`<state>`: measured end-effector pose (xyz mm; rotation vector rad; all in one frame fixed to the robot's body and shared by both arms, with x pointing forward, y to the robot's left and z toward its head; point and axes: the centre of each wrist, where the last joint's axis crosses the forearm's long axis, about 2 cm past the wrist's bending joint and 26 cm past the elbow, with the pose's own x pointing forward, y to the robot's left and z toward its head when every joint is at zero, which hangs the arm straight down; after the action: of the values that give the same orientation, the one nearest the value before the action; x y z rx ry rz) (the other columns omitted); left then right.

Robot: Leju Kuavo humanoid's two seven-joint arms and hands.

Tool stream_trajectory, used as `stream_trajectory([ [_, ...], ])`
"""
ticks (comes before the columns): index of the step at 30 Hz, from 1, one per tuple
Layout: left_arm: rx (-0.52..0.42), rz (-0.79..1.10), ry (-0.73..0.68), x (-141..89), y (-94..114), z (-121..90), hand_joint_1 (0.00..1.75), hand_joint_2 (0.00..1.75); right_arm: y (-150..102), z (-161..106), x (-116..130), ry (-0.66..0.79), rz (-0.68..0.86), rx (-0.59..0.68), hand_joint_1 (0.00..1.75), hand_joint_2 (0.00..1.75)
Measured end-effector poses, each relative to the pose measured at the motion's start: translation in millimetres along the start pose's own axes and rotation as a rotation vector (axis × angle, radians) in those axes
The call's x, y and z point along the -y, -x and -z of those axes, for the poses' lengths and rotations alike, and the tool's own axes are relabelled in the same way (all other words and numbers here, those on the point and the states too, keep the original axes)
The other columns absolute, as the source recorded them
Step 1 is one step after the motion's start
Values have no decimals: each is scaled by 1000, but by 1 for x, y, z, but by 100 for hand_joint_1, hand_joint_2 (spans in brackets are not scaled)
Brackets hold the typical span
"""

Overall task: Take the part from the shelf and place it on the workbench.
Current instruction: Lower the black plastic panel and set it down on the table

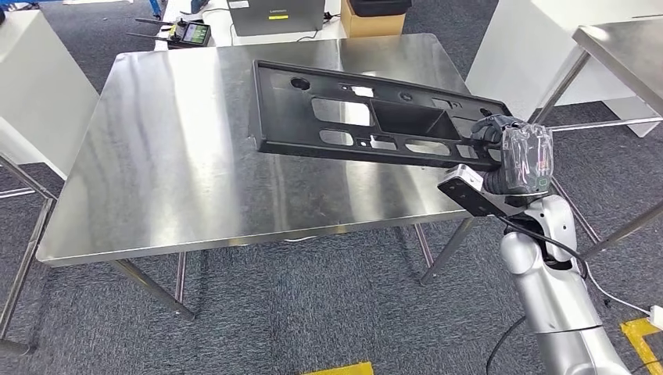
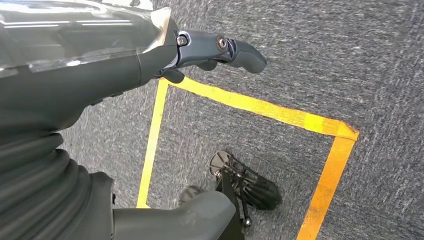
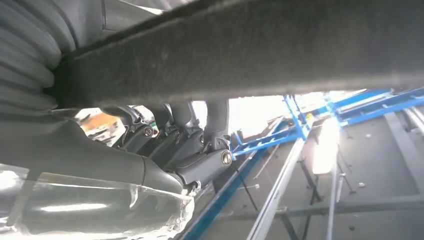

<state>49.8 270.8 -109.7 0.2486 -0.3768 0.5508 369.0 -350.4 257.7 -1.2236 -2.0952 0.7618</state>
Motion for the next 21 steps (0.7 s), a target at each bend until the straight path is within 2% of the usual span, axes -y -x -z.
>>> stream_trajectory([
  [21,-4,2,-4,-1,0,0,0,175,2,-3,-1,-4,7,-4,175,175],
])
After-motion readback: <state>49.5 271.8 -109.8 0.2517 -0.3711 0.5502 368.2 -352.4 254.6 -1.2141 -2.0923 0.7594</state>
